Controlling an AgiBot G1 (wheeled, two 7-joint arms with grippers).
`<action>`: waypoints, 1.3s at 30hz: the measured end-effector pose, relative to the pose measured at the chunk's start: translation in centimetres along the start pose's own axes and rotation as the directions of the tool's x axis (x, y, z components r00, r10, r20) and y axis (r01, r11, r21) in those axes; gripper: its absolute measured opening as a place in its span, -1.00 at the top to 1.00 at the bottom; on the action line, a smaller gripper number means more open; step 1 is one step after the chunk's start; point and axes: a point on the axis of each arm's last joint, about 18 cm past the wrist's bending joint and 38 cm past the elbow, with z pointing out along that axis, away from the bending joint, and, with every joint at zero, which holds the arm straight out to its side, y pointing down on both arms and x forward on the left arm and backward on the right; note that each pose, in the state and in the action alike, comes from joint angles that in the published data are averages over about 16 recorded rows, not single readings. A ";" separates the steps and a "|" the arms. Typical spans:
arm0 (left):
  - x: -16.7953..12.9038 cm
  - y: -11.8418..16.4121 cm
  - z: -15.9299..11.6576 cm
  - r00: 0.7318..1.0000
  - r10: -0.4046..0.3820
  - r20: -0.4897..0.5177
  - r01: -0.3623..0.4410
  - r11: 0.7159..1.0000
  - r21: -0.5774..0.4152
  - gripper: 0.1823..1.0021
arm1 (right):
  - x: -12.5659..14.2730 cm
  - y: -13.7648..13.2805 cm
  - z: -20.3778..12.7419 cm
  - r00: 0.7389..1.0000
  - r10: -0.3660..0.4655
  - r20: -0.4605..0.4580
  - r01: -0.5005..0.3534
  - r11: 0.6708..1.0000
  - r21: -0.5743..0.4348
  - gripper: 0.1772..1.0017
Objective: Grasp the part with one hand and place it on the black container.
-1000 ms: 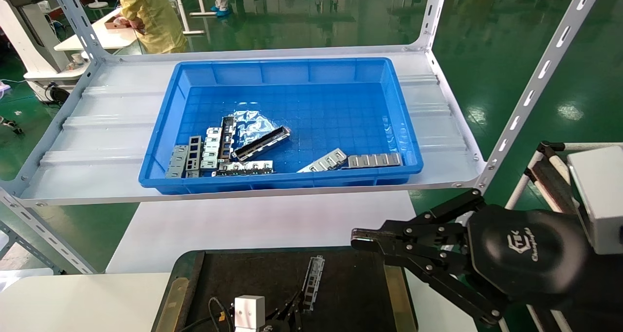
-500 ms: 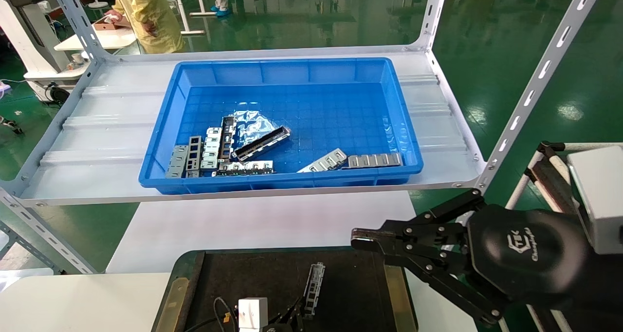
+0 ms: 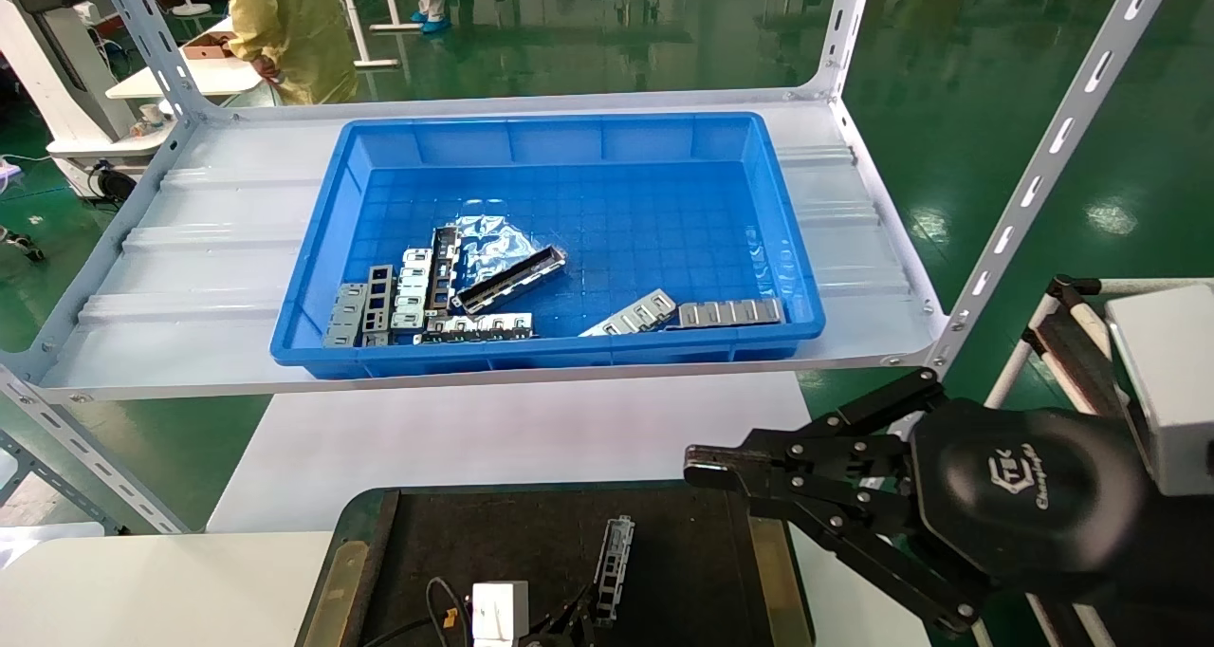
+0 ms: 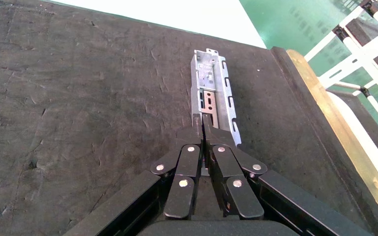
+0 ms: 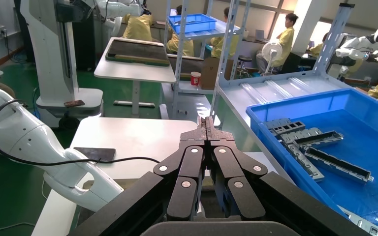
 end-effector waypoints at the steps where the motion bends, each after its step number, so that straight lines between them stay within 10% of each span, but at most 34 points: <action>1: 0.0 0.0 0.0 1.000 0.000 0.000 0.000 1.000 0.000 0.97 | 0.0 0.0 0.0 1.000 0.000 0.000 0.000 1.000 0.000 0.96; 20: 0.3 -2.4 -0.6 1.000 0.006 -0.017 -0.005 0.997 0.072 0.57 | 0.0 0.0 0.0 1.000 0.000 0.000 0.000 1.000 0.000 0.60; 39: -2.1 -6.3 -3.3 0.970 0.110 -0.218 -0.078 0.986 0.149 -0.45 | 0.0 0.0 0.0 1.000 0.000 0.000 0.000 1.000 0.000 -0.45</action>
